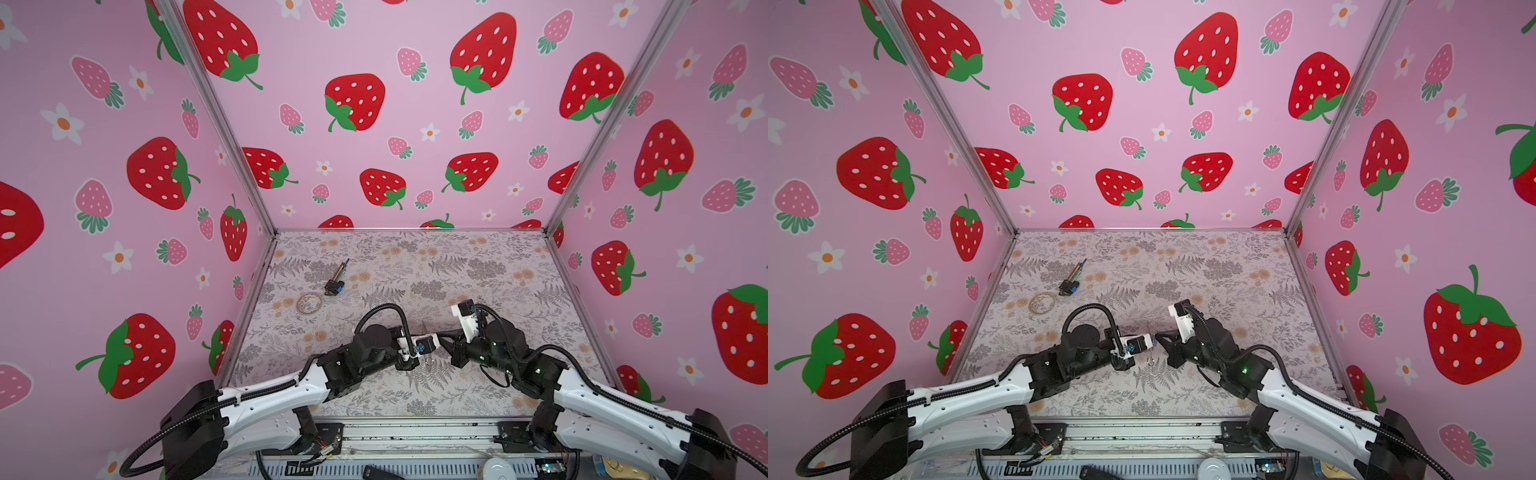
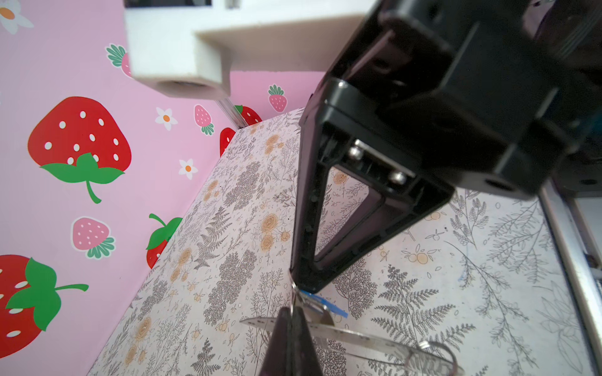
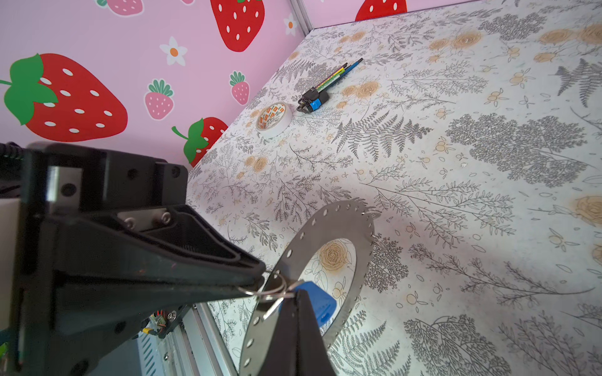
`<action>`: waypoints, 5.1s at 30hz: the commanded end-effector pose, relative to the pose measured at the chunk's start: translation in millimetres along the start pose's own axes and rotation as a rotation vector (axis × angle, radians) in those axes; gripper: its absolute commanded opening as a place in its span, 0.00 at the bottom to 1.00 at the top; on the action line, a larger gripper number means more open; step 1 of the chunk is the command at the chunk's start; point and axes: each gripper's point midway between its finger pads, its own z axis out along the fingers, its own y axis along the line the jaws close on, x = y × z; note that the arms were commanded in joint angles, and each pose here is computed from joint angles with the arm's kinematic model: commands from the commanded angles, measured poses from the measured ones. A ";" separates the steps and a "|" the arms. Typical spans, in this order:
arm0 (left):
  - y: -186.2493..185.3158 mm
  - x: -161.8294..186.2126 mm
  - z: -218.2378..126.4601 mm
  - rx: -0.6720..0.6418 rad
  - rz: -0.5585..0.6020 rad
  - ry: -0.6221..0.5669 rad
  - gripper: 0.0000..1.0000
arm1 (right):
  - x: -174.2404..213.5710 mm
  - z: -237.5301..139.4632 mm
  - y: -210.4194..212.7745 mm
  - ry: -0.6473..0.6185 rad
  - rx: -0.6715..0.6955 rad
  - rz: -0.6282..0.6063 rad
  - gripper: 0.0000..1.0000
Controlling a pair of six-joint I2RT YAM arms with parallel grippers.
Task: Put the keys on the keyring
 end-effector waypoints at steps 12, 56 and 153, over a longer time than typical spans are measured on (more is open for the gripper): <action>28.7 -30.6 -5.1 -0.084 -0.069 -0.096 0.00 | 7.6 -3.6 -17.1 0.012 0.073 0.034 0.00; 1.0 -57.7 -22.6 0.090 -0.031 -0.329 0.00 | -0.3 -41.7 34.2 -0.168 -0.137 -0.615 0.21; 54.2 -1.6 -2.9 -0.200 -0.009 0.016 0.00 | 1.5 -55.7 -30.5 -0.244 0.142 -0.066 0.00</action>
